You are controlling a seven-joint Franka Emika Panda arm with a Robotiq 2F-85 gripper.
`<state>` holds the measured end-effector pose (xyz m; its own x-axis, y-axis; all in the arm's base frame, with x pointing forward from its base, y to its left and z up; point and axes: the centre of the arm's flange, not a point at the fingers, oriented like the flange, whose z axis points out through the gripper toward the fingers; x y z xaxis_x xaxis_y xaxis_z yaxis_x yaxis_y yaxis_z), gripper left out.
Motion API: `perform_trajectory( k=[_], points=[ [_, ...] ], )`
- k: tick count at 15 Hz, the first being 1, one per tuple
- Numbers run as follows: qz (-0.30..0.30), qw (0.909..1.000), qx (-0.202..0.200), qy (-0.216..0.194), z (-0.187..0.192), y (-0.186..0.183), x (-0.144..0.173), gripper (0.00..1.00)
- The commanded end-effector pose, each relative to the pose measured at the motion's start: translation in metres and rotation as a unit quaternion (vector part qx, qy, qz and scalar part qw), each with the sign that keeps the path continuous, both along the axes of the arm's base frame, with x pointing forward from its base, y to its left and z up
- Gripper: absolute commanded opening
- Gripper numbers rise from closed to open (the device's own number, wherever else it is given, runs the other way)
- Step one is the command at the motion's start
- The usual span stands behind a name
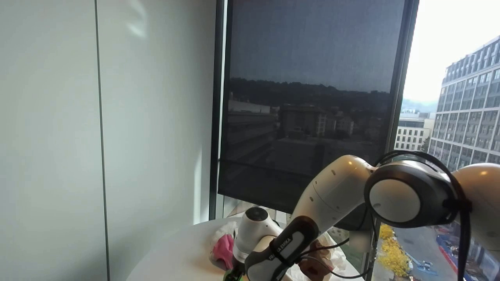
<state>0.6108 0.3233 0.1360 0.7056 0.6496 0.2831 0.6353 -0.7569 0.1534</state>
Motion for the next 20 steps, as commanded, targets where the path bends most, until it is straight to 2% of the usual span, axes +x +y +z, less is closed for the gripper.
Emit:
perform_trajectory(
  k=[1,4,9,10,11,13,16,18,20],
  points=[
    [0.031,0.9992,0.002,-0.026,-0.016,0.004,0.022,1.0],
    [0.041,0.9987,0.004,-0.032,-0.027,0.002,0.027,1.0],
    [0.055,0.9962,0.014,-0.067,-0.033,0.003,0.037,1.0],
    [0.057,0.9958,0.015,-0.07,-0.033,0.002,0.039,0.75],
    [0.058,0.9955,0.014,-0.074,-0.032,0.001,0.039,0.74],
    [0.058,0.9952,0.014,-0.078,-0.027,-0.001,0.041,0.59],
    [0.045,0.9955,0.008,-0.083,-0.006,-0.006,0.042,0.58],
    [0.046,0.9926,0.001,-0.113,0.027,-0.013,0.047,0.58],
    [0.036,0.9887,-0.025,-0.144,0.062,-0.027,0.058,0.58]
  ],
)
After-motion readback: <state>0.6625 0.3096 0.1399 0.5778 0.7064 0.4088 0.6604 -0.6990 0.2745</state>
